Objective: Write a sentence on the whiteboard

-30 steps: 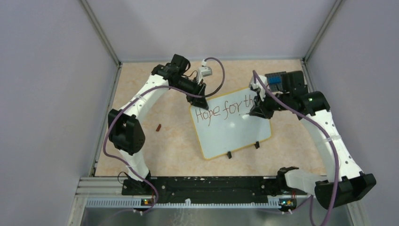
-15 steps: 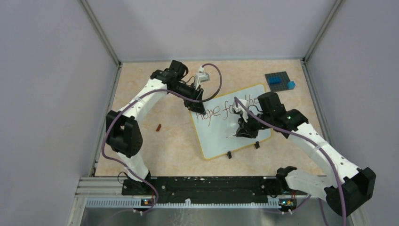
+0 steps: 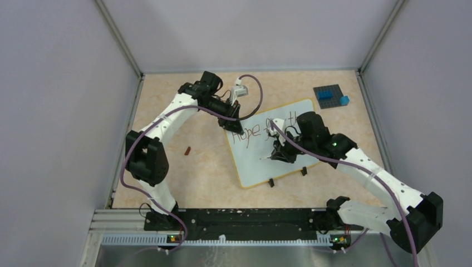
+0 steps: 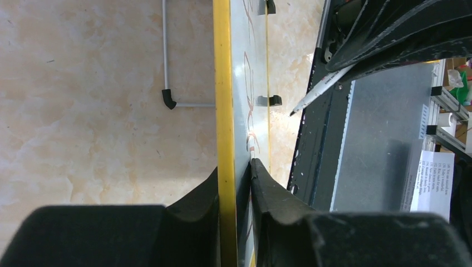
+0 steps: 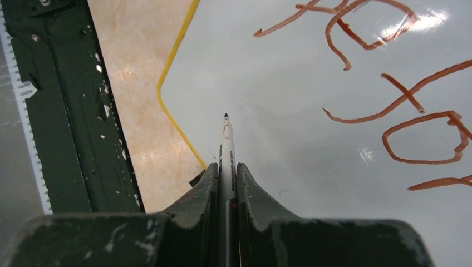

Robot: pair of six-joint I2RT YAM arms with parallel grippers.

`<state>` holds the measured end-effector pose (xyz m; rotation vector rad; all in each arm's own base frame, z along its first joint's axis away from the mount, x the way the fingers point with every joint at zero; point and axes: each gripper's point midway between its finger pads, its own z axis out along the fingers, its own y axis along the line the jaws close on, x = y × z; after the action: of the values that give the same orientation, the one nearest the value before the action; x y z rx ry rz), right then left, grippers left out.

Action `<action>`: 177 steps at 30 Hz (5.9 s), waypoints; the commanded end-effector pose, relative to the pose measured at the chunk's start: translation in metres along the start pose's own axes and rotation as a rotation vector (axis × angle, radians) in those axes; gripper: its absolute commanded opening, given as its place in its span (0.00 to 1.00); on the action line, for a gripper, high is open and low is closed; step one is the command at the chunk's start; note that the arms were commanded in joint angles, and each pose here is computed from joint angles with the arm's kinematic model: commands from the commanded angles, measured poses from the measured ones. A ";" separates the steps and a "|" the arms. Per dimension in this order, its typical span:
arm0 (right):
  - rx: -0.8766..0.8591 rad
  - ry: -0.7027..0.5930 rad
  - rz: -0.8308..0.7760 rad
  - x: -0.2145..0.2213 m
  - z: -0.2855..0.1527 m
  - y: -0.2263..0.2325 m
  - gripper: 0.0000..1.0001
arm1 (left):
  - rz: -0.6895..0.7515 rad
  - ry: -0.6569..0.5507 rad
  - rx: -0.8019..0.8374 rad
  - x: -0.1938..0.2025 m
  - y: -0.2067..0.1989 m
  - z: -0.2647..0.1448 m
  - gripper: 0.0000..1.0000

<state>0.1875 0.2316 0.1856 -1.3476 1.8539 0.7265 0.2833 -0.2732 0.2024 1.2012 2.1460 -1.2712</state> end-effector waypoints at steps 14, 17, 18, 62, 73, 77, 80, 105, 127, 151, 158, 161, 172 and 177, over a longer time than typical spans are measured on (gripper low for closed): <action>0.064 -0.036 -0.035 -0.014 0.008 -0.011 0.00 | 0.019 -0.030 0.001 -0.005 -0.002 -0.002 0.00; 0.059 -0.040 -0.043 -0.018 0.009 -0.008 0.00 | 0.013 -0.029 0.000 -0.004 -0.002 -0.002 0.00; 0.059 -0.041 -0.043 -0.019 0.010 -0.008 0.00 | 0.011 -0.028 -0.001 -0.004 -0.002 -0.002 0.00; 0.097 0.111 -0.054 0.044 0.023 -0.005 0.00 | 0.017 -0.028 -0.004 -0.003 -0.001 -0.002 0.00; 0.148 0.036 -0.056 0.007 0.018 -0.017 0.00 | 0.021 -0.029 -0.007 -0.004 -0.002 -0.003 0.00; 0.166 0.027 -0.058 0.001 0.017 -0.021 0.00 | 0.024 -0.030 -0.008 -0.004 -0.003 -0.004 0.00; 0.170 0.024 -0.058 -0.001 0.016 -0.022 0.00 | 0.025 -0.031 -0.008 -0.004 -0.004 -0.004 0.00; 0.226 0.125 -0.059 0.036 0.003 -0.030 0.00 | 0.024 -0.026 0.003 -0.002 -0.004 -0.003 0.00; 0.125 0.103 -0.053 0.025 0.029 -0.013 0.00 | 0.031 -0.026 -0.008 -0.002 -0.005 -0.005 0.00; 0.150 0.087 -0.036 0.022 -0.007 -0.011 0.00 | 0.034 -0.027 -0.003 -0.001 -0.006 -0.005 0.00; 0.153 0.114 -0.033 0.034 0.001 -0.015 0.00 | 0.036 -0.028 -0.003 -0.001 -0.006 -0.005 0.00; 0.162 0.107 -0.032 0.032 0.003 -0.017 0.00 | 0.034 -0.025 -0.004 0.000 -0.006 -0.005 0.00; 0.203 0.139 -0.034 0.040 0.006 -0.028 0.00 | 0.032 -0.024 -0.007 0.000 -0.005 -0.005 0.00; 0.234 0.154 -0.022 0.046 -0.005 -0.037 0.00 | 0.029 -0.022 -0.002 0.000 -0.004 -0.003 0.00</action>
<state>0.1963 0.2081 0.1478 -1.3418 1.9668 0.4840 0.2717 -0.2745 0.2050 1.1366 2.1840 -1.3808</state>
